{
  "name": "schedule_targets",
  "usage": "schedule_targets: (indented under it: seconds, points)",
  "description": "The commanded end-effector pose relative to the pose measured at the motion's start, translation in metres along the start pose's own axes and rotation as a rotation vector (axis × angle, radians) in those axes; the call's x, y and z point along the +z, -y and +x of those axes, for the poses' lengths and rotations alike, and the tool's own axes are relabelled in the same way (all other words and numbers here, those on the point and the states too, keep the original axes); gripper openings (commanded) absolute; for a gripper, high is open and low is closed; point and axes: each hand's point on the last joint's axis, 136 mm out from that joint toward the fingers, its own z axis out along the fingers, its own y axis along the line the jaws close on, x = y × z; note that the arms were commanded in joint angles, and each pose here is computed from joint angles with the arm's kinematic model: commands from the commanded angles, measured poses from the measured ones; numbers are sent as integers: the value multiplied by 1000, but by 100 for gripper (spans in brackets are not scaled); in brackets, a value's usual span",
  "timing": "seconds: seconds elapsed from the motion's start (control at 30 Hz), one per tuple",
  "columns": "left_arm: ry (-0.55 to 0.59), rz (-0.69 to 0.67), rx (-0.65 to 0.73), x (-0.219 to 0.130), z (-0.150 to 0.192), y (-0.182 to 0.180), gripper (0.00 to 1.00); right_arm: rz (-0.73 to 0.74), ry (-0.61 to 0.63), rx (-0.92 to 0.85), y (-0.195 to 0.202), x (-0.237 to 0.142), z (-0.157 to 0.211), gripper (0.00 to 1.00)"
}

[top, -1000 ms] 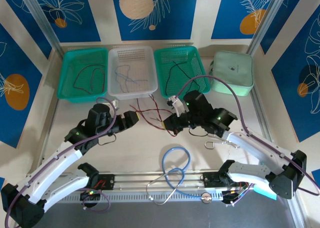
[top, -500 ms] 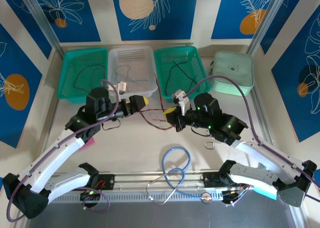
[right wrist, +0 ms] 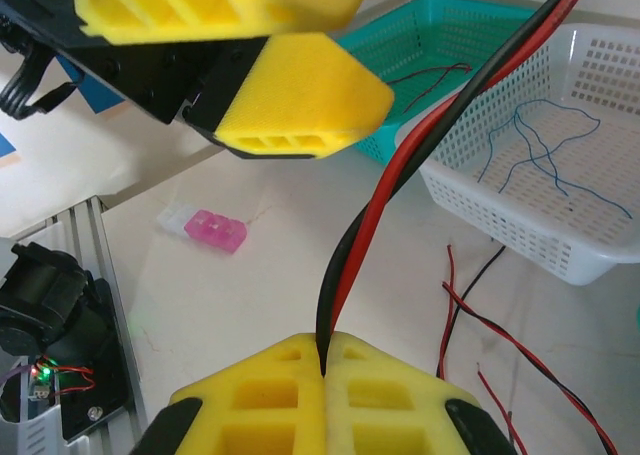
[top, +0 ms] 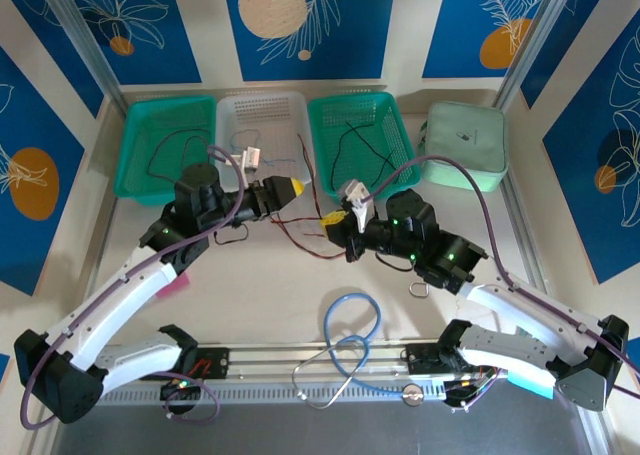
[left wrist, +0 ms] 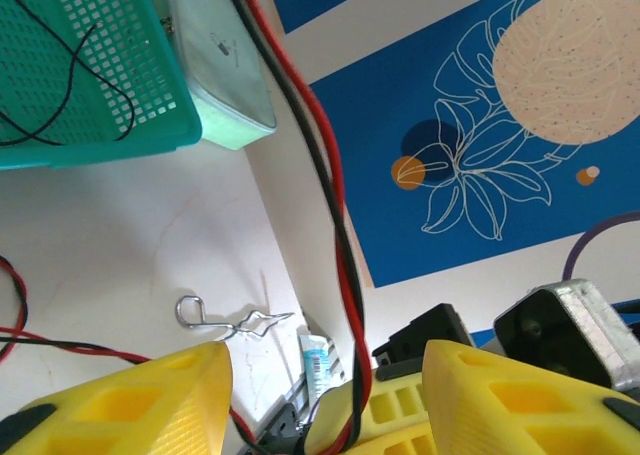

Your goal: Untangle the cables

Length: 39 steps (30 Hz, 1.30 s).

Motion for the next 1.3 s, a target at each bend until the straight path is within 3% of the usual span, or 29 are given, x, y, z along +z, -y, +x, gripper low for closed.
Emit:
schedule_targets:
  seconds: [0.0, 0.33, 0.4, 0.5, 0.53, 0.57, 0.7, 0.77, 0.9, 1.13, 1.27]
  points:
    - [10, 67, 11, 0, -4, 13, 53, -45, 26, -38, -10, 0, -3, 0]
    - [13, 72, -13, 14, -7, 1, 51, -127, 26, -87, -31, 4, 0, 0]
    - [12, 82, -14, 16, -7, 2, 40, -125, 21, -96, -32, 3, 1, 0]
    - [20, 94, -8, 15, -8, 4, 6, -106, 16, -93, -30, 2, 1, 0]
    - [26, 92, -5, 14, -8, 4, 0, -102, 16, -93, -29, 1, 1, 0]
    - [30, 89, 1, 13, -8, 4, 0, -101, 14, -94, -29, -1, 1, 6]
    - [29, 54, 58, 5, -5, 3, 0, -74, 33, -79, -24, -12, -5, 46]
    - [7, 28, 128, 1, 0, 2, 0, -32, 50, -59, -15, -20, -11, 55]
    - [-74, -57, 460, -10, 19, -4, 0, 10, 70, 69, 1, -42, -31, 72]
    - [-15, -107, 784, -36, 22, -10, 0, -17, 149, 162, 0, -63, -67, 70]
    - [-28, -151, 864, -42, 23, -15, 0, -82, 156, 227, -5, -58, -82, 54]
